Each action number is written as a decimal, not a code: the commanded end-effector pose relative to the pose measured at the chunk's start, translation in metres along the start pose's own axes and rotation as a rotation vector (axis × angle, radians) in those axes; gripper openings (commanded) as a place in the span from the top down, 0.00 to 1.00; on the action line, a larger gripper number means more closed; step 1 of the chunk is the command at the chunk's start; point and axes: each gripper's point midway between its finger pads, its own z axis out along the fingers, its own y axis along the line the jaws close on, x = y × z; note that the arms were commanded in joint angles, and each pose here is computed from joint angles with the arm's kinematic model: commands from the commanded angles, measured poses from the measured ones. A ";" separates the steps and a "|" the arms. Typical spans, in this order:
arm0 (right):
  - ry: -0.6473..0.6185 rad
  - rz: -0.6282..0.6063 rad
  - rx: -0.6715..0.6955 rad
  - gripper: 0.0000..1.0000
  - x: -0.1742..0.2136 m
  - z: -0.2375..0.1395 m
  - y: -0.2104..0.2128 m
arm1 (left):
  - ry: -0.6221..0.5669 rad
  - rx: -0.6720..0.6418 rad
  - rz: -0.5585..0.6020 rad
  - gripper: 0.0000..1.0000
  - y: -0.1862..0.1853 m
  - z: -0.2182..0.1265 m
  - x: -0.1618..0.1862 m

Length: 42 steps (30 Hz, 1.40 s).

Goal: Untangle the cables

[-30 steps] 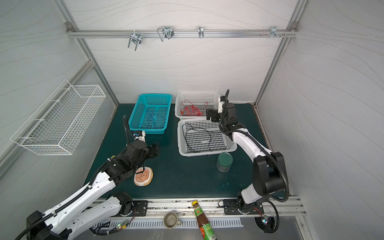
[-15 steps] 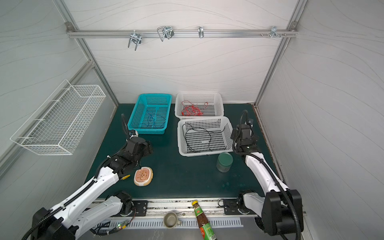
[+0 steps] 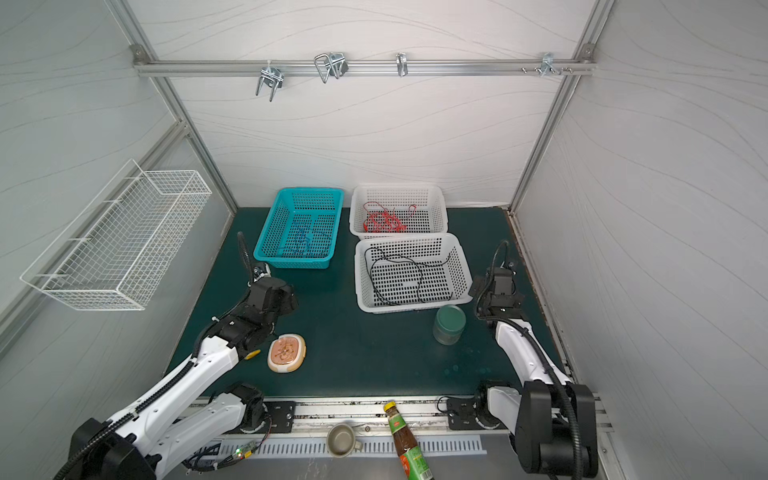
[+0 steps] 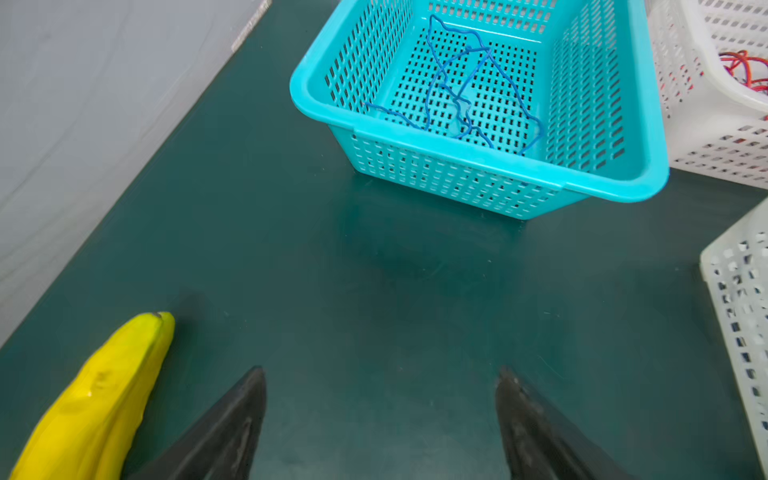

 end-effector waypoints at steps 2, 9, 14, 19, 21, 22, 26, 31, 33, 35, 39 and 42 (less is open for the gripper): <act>0.005 -0.045 -0.142 0.01 0.011 0.011 0.033 | -0.057 0.001 -0.009 0.13 0.000 0.008 -0.019; -0.048 -0.198 -0.236 0.01 0.005 0.023 0.070 | -0.072 -0.032 0.010 0.14 0.007 0.025 -0.024; -0.107 -0.242 -0.291 0.01 -0.003 0.029 0.084 | -0.109 -0.006 -0.016 0.14 0.012 0.038 -0.030; -0.183 -0.303 -0.357 0.01 -0.010 0.030 0.098 | -0.232 0.018 -0.019 0.14 0.016 0.046 -0.043; -0.234 -0.328 -0.392 0.01 -0.014 0.027 0.104 | -0.255 0.015 -0.018 0.14 0.019 0.052 -0.044; -0.244 -0.326 -0.406 0.01 -0.013 0.027 0.106 | -0.255 0.009 -0.009 0.14 0.021 0.055 -0.043; -0.276 -0.330 -0.477 0.01 0.002 0.035 0.113 | -0.282 -0.012 -0.003 0.14 0.028 0.070 -0.045; -0.258 -0.366 -0.503 0.01 0.008 0.038 0.123 | -0.290 -0.005 0.019 0.15 0.026 0.092 -0.038; -0.265 -0.373 -0.489 0.01 0.009 0.037 0.122 | -0.307 0.005 0.030 0.15 0.023 0.097 -0.043; -0.255 -0.364 -0.476 0.01 0.008 0.040 0.120 | -0.335 0.047 0.028 0.14 0.018 0.102 -0.048; -0.220 -0.344 -0.464 0.01 0.006 0.046 0.118 | -0.306 0.087 0.029 0.14 0.014 0.122 -0.029; -0.207 -0.328 -0.476 0.01 0.005 0.048 0.117 | -0.313 0.099 0.032 0.14 0.013 0.120 -0.029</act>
